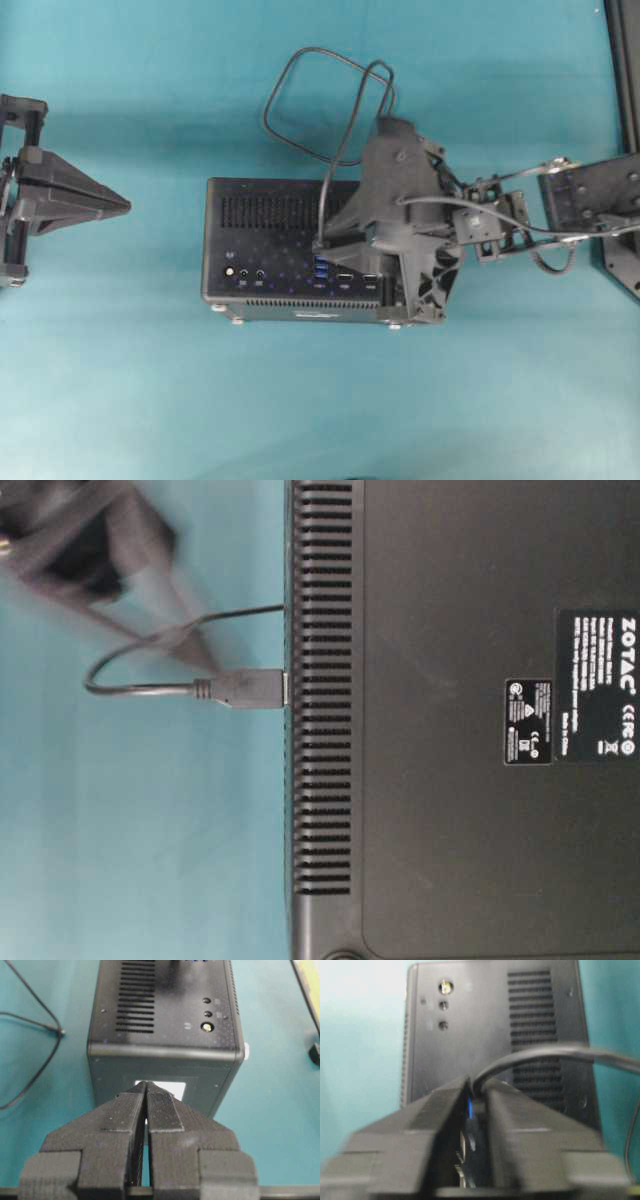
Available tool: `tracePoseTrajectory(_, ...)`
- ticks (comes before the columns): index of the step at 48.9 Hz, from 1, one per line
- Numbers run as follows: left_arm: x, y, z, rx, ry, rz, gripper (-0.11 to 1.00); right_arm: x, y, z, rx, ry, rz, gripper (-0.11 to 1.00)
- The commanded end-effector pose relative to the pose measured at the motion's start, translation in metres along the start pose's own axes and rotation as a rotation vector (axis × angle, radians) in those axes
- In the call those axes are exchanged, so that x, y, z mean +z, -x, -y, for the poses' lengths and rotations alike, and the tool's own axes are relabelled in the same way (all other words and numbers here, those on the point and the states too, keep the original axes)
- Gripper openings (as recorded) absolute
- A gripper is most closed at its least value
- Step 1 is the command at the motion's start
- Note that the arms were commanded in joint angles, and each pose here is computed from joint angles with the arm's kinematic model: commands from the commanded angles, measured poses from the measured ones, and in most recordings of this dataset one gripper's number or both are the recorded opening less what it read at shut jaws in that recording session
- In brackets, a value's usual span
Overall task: Insert the USB into the PC box with both arms.
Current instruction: 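Open the right gripper to release the inserted plug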
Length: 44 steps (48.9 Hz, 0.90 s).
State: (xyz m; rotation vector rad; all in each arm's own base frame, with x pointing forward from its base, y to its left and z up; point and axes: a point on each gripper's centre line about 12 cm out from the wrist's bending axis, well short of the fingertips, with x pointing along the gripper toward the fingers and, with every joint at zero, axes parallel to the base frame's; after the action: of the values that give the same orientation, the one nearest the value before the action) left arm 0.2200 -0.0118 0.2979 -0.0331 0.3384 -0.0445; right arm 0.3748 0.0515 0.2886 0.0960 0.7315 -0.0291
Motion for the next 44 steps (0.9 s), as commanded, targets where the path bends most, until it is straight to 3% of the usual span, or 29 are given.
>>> tracePoseTrajectory(1, 0.007, 0.0, 0.0, -0.001, -0.001, 0.021, 0.0, 0.013, 0.011, 0.003, 0.001, -0.017, 0.044, 0.5)
tracePoseTrajectory(5, 0.007, 0.0, 0.0, -0.001, -0.001, 0.021, 0.0, 0.016, 0.012, 0.005, -0.002, -0.022, 0.052, 0.64)
tracePoseTrajectory(9, 0.007, 0.0, 0.0, -0.001, -0.001, 0.021, 0.0, 0.019, 0.015, 0.006, -0.003, -0.028, 0.061, 0.71)
tracePoseTrajectory(23, 0.008, 0.001, 0.0, -0.001, -0.001, 0.023, 0.0, 0.013, 0.039, 0.012, -0.023, -0.033, 0.043, 0.71)
tracePoseTrajectory(44, 0.012, 0.002, 0.001, -0.006, -0.009, 0.035, 0.0, -0.006, 0.078, 0.014, 0.008, -0.029, 0.102, 0.71)
